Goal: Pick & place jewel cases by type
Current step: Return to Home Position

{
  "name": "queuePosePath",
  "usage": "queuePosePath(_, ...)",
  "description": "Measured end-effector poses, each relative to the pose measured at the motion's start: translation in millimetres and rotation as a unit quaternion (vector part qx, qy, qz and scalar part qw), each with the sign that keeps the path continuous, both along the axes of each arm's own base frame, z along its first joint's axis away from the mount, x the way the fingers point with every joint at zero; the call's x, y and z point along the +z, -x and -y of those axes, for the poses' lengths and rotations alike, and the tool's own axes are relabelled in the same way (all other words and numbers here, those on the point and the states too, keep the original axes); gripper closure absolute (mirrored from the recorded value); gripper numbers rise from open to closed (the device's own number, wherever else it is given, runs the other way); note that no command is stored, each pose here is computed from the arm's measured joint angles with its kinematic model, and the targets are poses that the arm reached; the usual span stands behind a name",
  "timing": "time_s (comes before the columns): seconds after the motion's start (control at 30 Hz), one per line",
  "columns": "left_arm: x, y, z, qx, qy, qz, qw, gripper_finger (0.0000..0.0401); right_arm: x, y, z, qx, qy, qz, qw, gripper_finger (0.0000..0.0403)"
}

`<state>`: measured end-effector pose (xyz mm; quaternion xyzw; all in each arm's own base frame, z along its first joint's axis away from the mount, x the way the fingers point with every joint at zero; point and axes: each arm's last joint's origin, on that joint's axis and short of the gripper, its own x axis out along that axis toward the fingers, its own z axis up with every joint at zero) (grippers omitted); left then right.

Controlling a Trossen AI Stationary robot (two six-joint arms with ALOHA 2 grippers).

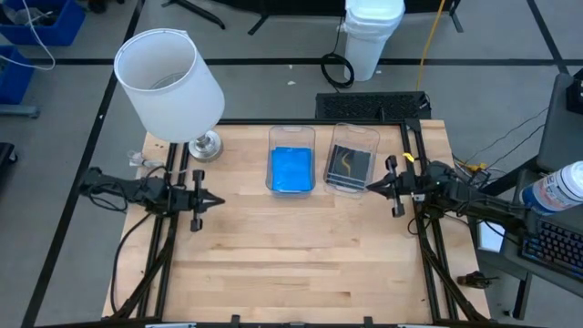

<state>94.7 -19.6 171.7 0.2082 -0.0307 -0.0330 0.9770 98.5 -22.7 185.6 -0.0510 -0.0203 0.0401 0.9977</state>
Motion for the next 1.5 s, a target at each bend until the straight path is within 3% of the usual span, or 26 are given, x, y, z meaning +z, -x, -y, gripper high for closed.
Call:
queuePosePath(0.2,-0.9,-0.3,-0.6,-0.013,-0.012,-0.003,1.000,0.0401,-4.2,8.5,-3.1,0.000,-0.014,0.003,1.000,0.0403)
queuePosePath(0.37,-1.9,-0.8,-1.3,-0.038,0.007,-0.009,0.999,0.0401,-3.4,6.4,-3.5,0.024,-0.022,0.049,0.998,0.0403)
queuePosePath(0.43,-2.2,-0.9,-1.4,-0.046,0.015,-0.010,0.999,0.0401,-6.6,6.1,-3.6,0.026,-0.026,0.034,0.999,0.0403)
queuePosePath(0.73,-3.7,-1.3,-3.3,-0.039,0.042,-0.020,0.998,0.0400,-7.0,6.0,-2.7,0.013,-0.028,0.033,0.999,0.0403)
queuePosePath(1.13,-3.3,-1.5,-4.0,-0.026,0.046,-0.017,0.998,0.0371,-6.6,5.8,-1.9,-0.001,-0.033,0.035,0.999,0.0403)
queuePosePath(1.5,1.6,-1.3,-4.2,-0.024,0.050,0.010,0.998,0.0369,-6.7,5.8,-2.0,0.000,-0.033,0.035,0.999,0.0403)
